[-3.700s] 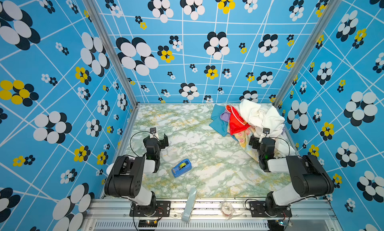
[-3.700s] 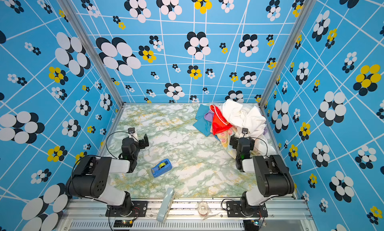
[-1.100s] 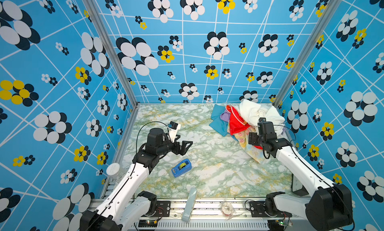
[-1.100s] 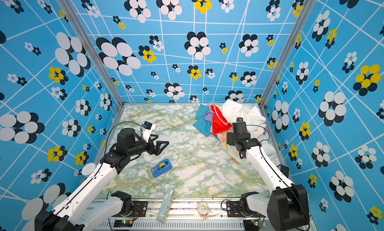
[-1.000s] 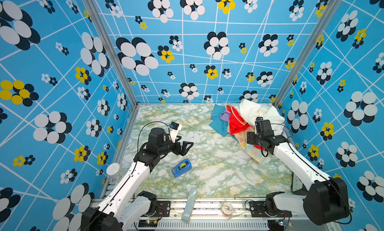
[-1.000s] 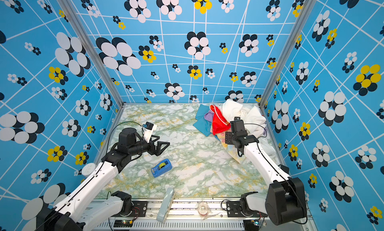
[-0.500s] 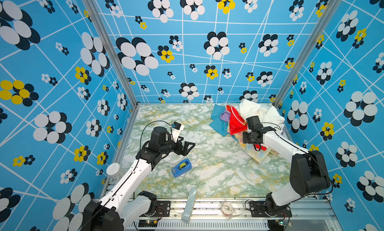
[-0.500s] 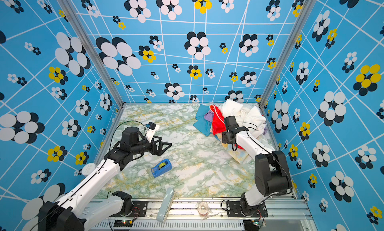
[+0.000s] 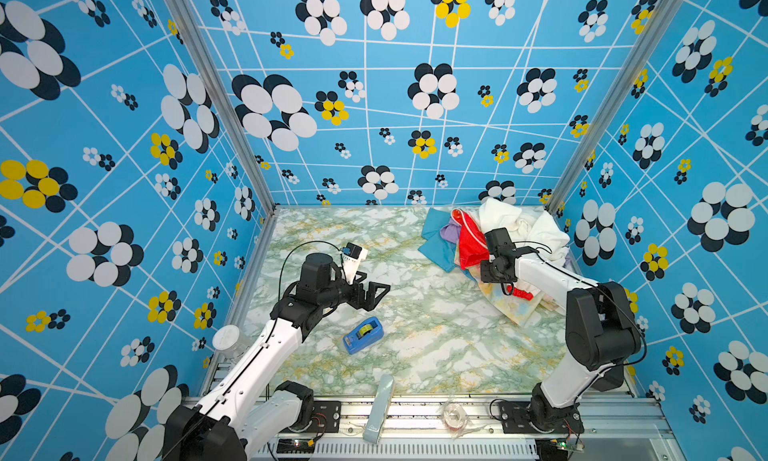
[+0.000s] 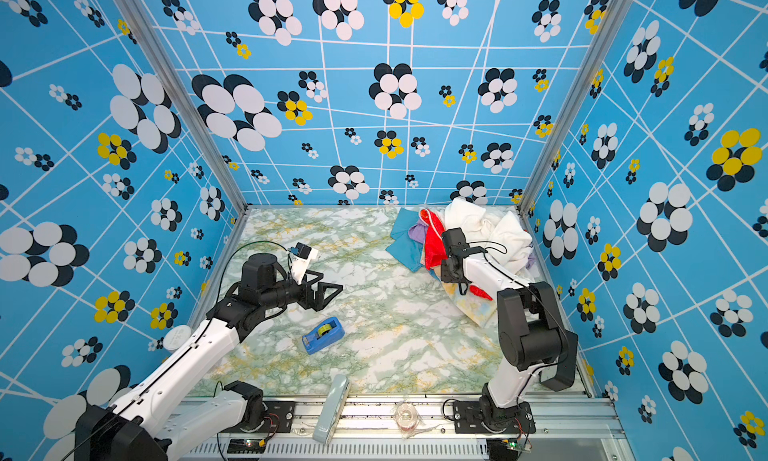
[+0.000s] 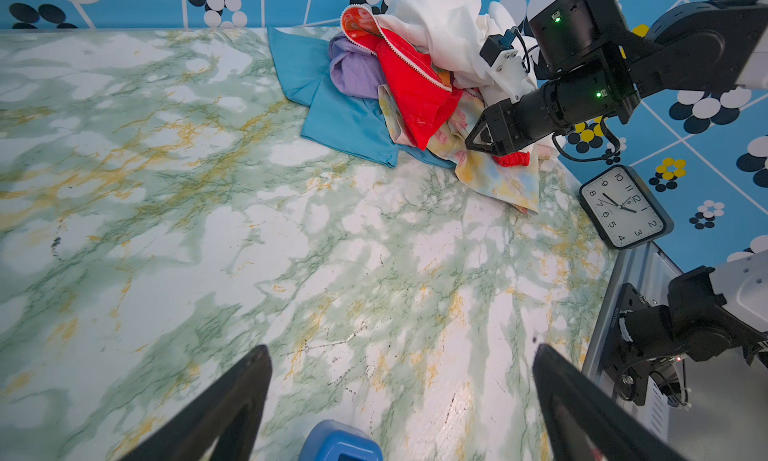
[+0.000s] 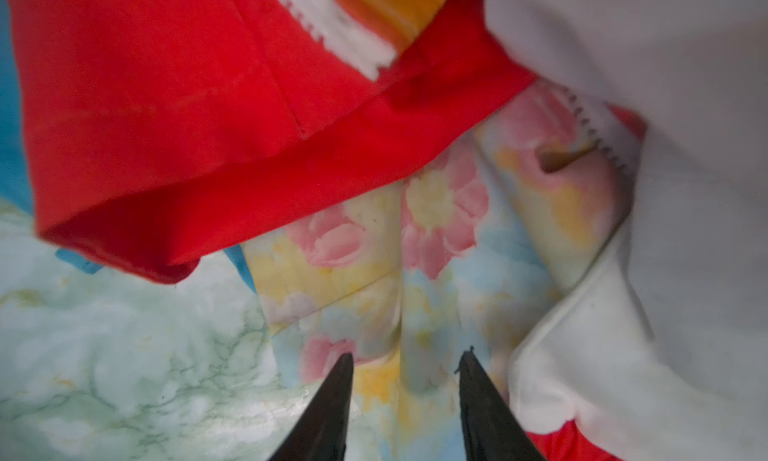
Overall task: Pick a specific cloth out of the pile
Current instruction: 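Push the right gripper under the red cloth onto the floral cloth and close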
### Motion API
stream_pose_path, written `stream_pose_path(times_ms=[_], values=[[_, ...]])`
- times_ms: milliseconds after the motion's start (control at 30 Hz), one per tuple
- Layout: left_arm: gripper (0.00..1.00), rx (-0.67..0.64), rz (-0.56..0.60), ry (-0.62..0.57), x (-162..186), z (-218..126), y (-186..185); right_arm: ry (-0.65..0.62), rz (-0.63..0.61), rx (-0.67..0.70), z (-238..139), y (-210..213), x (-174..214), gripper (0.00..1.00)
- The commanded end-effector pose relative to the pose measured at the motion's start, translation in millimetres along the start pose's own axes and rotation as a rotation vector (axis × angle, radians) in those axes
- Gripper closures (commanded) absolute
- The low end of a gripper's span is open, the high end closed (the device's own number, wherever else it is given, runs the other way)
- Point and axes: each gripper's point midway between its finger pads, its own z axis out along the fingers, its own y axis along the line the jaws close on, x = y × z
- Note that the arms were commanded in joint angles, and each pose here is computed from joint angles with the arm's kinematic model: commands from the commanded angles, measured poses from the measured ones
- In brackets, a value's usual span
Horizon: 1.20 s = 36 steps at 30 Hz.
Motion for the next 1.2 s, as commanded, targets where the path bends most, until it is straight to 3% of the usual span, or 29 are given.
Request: stream_pose_path(times_ms=[0,367,467,567,1167], values=[[0.01,-0.005,0.028,-0.011,-2,-2,-2,-0.017,0.001,0.042,4,-3,-10,0.56],[0.01,-0.012,0.04,-0.021,-4,-4,-2,0.012,0.01,0.06,21,0,-11,0.57],[0.01,-0.013,0.042,-0.024,-4,-4,-2,0.021,0.01,0.062,24,0,-10,0.65],[0.01,-0.013,0.039,-0.023,-4,-4,-2,0.026,0.009,0.068,25,1,-10,0.67],[0.01,-0.022,0.058,-0.051,-6,-12,-5,0.064,0.011,0.08,29,0,-4,1.0]])
